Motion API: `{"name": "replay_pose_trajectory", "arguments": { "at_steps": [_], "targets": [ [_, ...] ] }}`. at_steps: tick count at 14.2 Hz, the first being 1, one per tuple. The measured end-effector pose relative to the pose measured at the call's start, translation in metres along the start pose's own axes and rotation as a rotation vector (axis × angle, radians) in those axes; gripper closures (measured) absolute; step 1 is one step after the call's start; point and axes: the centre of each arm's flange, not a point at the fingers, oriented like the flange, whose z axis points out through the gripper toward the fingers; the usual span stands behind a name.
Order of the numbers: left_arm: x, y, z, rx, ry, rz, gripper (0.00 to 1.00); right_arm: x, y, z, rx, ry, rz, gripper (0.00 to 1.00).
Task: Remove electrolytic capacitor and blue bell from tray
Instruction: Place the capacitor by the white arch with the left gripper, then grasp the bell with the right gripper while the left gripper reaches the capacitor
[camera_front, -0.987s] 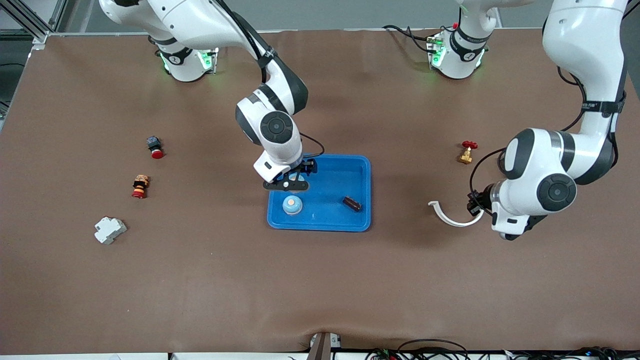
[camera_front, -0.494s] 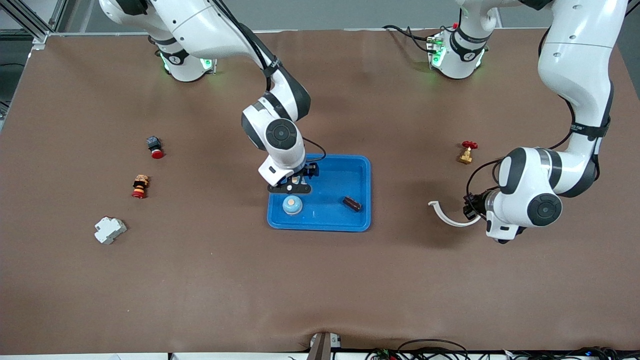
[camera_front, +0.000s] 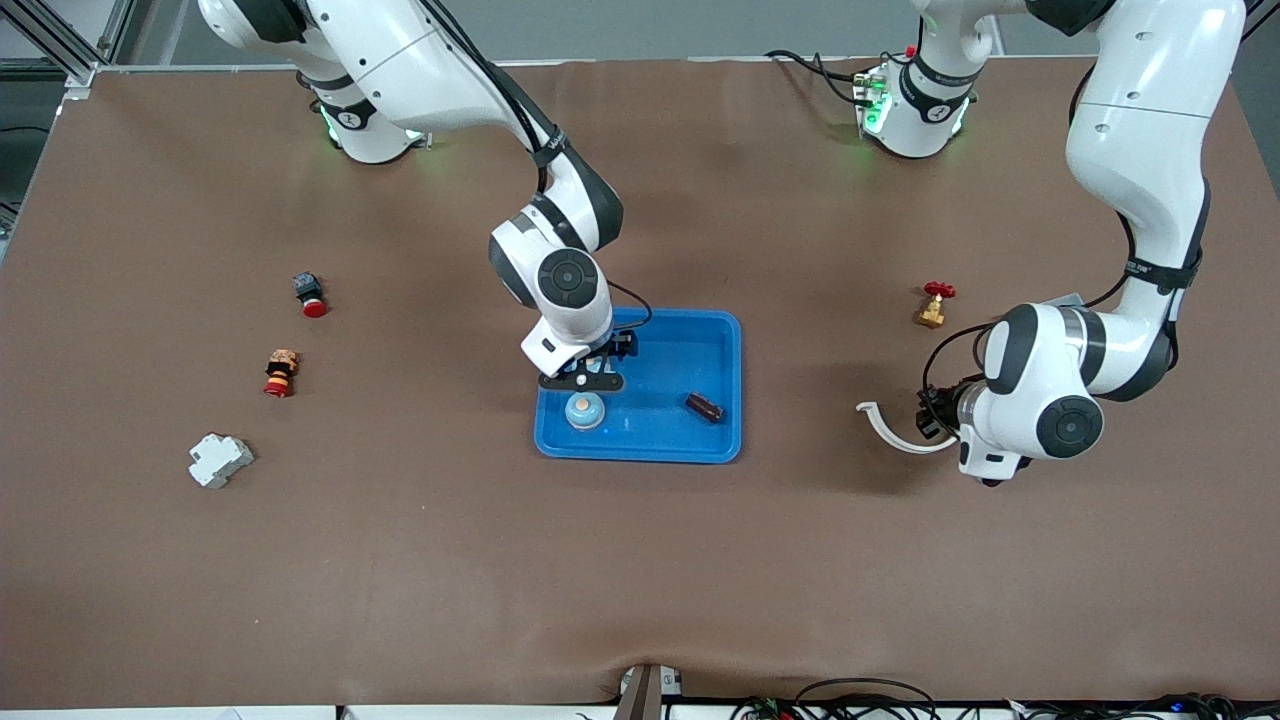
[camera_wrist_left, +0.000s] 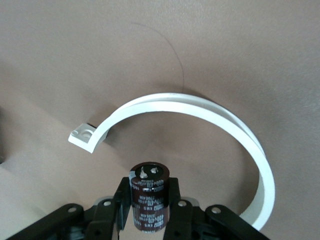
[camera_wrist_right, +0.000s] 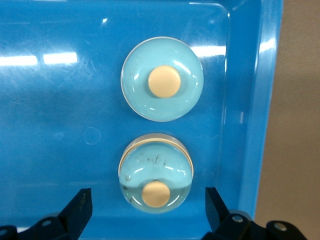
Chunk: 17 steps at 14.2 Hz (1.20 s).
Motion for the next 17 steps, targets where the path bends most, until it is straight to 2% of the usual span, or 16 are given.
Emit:
{"name": "replay_pose_trajectory", "arguments": {
  "at_steps": [3,6,8,10,14,15,17],
  "targets": [
    [0.001,0.002,0.009,0.004,-0.008,0.001,0.66,0.001,0.000,0.013,-0.001,0.000,0.001,0.00],
    [0.002,0.003,0.010,0.003,-0.008,0.002,0.41,0.003,0.003,0.020,-0.005,-0.001,0.005,0.00],
    [0.003,0.004,0.006,-0.002,-0.003,0.002,0.19,0.004,0.005,0.020,-0.007,0.001,0.009,0.00],
    [0.005,0.006,-0.006,-0.017,0.014,0.001,0.01,0.005,0.005,0.020,-0.008,0.001,0.010,0.00],
    [-0.013,0.023,-0.058,-0.053,0.048,0.028,0.00,0.006,0.006,0.020,-0.008,0.002,0.011,0.03],
    [-0.026,0.035,-0.072,-0.066,0.054,0.022,0.00,0.006,0.006,0.020,-0.008,0.002,0.011,0.10],
    [-0.057,0.064,-0.094,-0.094,0.068,-0.022,0.00,0.006,0.006,0.020,-0.008,0.003,0.012,0.32]
  ]
}}
